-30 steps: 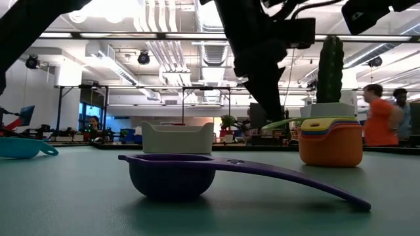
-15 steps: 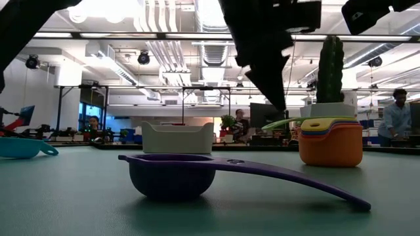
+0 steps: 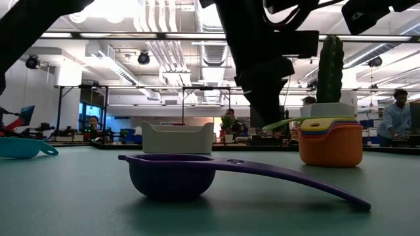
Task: Nest measuring cups in basket
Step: Stack the green measuring cup on top of the yellow measuring cup
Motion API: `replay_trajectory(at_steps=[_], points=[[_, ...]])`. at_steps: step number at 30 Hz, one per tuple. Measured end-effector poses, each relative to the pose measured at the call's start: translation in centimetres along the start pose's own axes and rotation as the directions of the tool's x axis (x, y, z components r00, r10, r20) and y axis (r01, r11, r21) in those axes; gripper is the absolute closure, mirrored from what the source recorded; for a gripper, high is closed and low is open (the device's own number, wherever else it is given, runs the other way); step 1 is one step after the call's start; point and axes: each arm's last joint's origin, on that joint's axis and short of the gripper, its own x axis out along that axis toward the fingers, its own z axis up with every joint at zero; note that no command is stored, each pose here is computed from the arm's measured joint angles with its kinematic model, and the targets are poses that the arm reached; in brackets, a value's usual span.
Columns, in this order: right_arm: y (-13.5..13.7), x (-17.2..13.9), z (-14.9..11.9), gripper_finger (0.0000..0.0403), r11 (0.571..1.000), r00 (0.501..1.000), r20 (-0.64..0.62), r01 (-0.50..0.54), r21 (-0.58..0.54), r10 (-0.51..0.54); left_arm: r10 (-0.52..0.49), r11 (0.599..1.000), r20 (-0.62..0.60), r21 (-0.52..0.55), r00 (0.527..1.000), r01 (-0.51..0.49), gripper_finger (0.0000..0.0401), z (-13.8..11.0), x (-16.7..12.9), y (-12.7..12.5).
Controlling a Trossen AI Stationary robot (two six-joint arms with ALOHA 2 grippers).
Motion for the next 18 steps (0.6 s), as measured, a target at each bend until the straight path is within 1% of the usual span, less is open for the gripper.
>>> replay_trajectory(at_steps=[7,18], points=[[0.0,0.0,0.0,0.0394,1.0,1.0,0.0,0.0,0.001,0.0,-0.042,0.999,0.013,-0.031,0.999,0.042,0.0401,0.1,-0.5,-1.2],[0.0,0.0,0.0,0.0394,1.0,1.0,0.001,0.0,0.002,0.0,-0.057,0.996,0.076,-0.065,0.995,0.062,0.0401,0.8,-1.5,-2.8]])
